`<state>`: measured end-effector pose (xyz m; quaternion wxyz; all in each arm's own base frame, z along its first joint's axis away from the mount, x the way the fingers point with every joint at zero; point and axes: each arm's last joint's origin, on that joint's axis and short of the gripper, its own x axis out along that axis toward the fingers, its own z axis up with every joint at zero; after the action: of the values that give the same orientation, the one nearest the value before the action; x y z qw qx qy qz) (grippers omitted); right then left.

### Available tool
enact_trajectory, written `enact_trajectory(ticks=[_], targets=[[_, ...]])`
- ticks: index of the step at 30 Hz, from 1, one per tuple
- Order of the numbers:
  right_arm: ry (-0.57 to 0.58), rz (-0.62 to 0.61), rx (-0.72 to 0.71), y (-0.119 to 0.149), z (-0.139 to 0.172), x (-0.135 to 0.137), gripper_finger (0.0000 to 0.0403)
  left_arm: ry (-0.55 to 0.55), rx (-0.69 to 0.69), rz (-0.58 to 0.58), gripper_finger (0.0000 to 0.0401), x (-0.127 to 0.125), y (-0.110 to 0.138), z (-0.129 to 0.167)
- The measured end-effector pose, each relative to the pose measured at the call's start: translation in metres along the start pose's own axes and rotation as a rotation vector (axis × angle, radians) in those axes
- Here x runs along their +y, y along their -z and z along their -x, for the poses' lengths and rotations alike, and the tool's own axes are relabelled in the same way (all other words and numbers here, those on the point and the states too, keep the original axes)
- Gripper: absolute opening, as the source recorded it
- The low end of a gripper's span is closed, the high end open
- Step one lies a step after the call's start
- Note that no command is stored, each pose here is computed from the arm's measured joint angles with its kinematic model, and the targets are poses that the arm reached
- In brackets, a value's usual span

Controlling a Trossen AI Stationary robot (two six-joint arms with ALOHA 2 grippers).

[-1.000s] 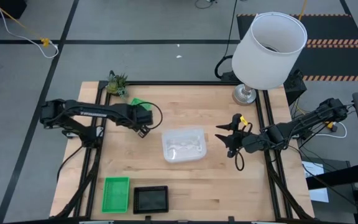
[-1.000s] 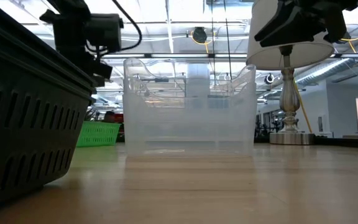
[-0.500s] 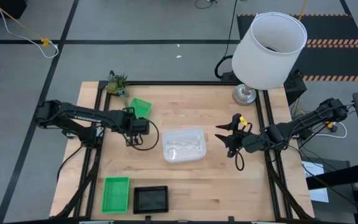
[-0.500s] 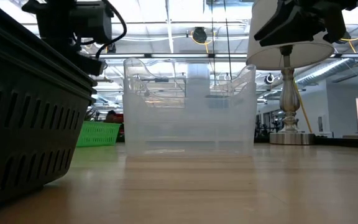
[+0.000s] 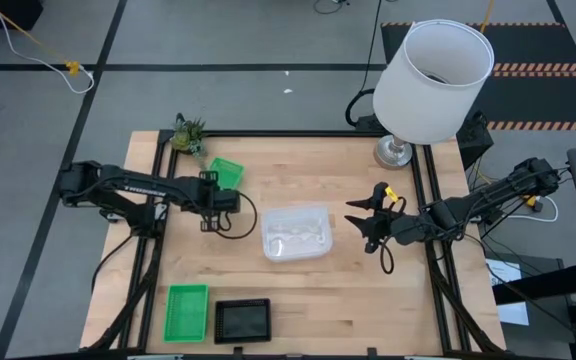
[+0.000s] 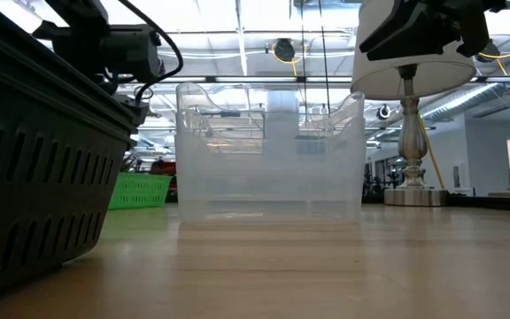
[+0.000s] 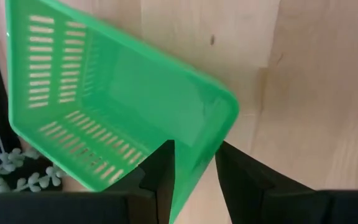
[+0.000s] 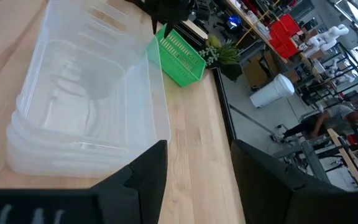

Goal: Stack baskets by color
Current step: Stack the top green bin on the bottom stacked green bins

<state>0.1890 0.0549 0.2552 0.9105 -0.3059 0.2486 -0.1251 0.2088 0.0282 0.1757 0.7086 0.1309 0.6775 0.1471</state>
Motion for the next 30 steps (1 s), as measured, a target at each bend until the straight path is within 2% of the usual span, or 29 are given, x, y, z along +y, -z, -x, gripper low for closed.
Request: enact_trajectory(ticks=[4,10,16,22,30], targets=[[0.0,0.004,-0.001,0.0,0.0,0.0,0.0171,0.027,-0.012,-0.008,0.0102,-0.001,-0.001,0.0],[0.002,0.013,-0.007,-0.001,0.0,0.0,0.0171,0.102,-0.027,0.013,0.0019,-0.002,-0.002,0.0],[0.002,0.011,-0.009,-0.001,0.0,0.0,0.0171,0.129,-0.003,0.074,0.0017,-0.01,-0.002,0.008],[0.002,0.002,-0.01,-0.001,0.0,0.0,0.0171,0.138,0.001,0.114,0.0009,-0.027,-0.009,0.054],[0.002,-0.004,-0.009,-0.001,0.0,0.0,0.0171,0.183,-0.123,0.14,0.0006,-0.068,-0.006,0.132]])
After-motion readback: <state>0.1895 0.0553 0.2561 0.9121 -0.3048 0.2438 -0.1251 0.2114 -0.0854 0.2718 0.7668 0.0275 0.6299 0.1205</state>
